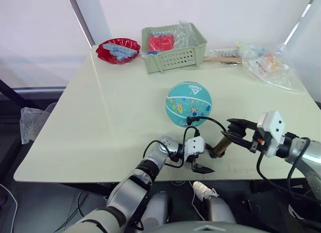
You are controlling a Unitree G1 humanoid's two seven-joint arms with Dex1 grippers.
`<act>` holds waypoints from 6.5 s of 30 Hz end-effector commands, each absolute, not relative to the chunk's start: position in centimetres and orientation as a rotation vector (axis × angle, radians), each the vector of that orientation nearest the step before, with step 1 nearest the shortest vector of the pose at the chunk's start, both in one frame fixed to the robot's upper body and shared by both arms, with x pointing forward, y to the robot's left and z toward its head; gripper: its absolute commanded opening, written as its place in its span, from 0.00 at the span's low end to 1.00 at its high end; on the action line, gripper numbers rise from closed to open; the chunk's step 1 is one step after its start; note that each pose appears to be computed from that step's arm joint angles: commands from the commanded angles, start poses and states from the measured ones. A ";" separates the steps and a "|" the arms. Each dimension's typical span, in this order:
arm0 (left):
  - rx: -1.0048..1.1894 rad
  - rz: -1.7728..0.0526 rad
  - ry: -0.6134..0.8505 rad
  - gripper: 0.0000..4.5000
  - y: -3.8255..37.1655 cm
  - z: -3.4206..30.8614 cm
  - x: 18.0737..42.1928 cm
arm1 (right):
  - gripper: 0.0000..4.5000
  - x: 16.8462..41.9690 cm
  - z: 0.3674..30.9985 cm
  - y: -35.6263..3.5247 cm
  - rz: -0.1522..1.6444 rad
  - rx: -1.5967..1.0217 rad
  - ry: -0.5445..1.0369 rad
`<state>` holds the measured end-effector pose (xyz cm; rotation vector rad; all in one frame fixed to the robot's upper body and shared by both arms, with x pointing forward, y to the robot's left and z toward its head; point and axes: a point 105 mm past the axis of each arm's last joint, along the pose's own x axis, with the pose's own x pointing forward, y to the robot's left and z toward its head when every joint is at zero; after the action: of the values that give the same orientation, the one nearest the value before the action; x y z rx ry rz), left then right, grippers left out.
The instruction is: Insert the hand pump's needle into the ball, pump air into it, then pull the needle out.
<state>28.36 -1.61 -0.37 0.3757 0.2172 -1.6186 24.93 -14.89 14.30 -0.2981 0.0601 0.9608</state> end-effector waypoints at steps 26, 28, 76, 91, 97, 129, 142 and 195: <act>0.197 -1.415 -0.068 0.99 12.7 11.6 26.8 | 0.36 26.0 14.7 -17.3 0.810 -0.265 0.081; 0.204 -1.409 -0.069 0.99 13.4 12.0 26.6 | 0.36 26.2 15.1 -17.5 0.801 -0.274 0.072; 0.224 -1.445 -0.089 0.99 13.5 13.5 25.1 | 0.36 27.2 13.1 -12.1 1.311 -1.214 -0.297; 0.238 -1.408 -0.094 1.00 13.7 13.5 24.8 | 0.97 27.4 11.5 -10.4 1.428 -1.083 -0.248; 0.236 -1.399 -0.096 1.00 13.8 13.7 25.3 | 0.97 25.7 12.9 -11.7 1.396 -1.016 -0.328; 0.243 -1.138 -0.264 1.00 8.7 19.2 36.5 | 0.97 19.3 16.5 -16.7 0.813 -0.225 -0.349; 0.249 -1.158 -0.267 1.00 5.4 19.4 38.8 | 0.97 19.0 16.0 -16.4 0.834 -0.209 -0.325; 0.105 -0.946 0.044 1.00 2.9 13.1 38.7 | 0.18 29.8 14.4 -7.6 0.825 -1.083 -0.243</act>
<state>39.18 3.75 17.01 0.1062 -0.1042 -0.9267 29.83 -8.03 12.77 -1.0681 -0.1640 0.8477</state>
